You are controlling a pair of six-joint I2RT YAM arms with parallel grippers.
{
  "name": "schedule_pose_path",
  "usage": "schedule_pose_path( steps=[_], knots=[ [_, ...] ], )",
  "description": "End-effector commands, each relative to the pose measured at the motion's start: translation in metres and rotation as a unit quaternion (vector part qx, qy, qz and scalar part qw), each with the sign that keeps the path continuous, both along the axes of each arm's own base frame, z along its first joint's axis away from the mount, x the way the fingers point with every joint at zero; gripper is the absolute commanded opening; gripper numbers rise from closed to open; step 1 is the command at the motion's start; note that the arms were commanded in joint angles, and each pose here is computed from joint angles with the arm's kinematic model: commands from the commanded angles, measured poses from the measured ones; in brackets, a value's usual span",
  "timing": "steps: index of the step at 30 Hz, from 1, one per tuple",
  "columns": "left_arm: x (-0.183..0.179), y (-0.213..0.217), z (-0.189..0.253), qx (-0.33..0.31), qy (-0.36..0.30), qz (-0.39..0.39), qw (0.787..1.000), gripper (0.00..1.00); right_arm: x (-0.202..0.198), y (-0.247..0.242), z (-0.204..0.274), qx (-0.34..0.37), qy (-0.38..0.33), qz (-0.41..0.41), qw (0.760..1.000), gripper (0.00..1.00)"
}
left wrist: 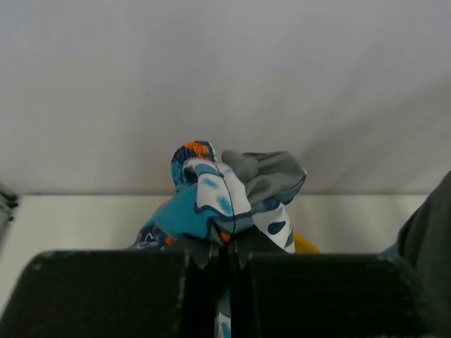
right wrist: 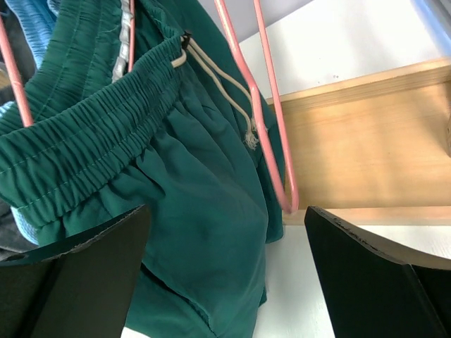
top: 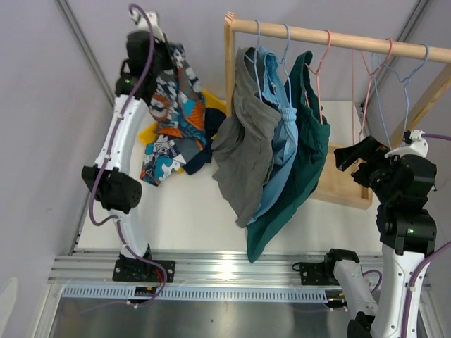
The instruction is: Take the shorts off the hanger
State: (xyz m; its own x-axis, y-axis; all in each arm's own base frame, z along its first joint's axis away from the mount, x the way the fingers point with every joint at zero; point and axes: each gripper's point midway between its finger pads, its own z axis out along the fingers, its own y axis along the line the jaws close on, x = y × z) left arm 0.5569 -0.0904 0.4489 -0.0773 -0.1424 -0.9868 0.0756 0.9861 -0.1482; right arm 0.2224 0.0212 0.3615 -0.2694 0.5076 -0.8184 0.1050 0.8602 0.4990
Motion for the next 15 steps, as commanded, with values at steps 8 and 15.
schedule_pose_path(
  steps=[8,15],
  knots=[
    [0.022,-0.021,-0.120,-0.014,0.095,-0.012,0.995,0.27,0.000,-0.008,0.024,-0.019,-0.039,-0.017,0.999,0.99],
    [-0.025,-0.014,-0.100,-0.022,0.103,-0.006,0.994,0.99,0.005,-0.002,0.070,-0.007,-0.089,-0.007,0.996,0.99]
  ],
)
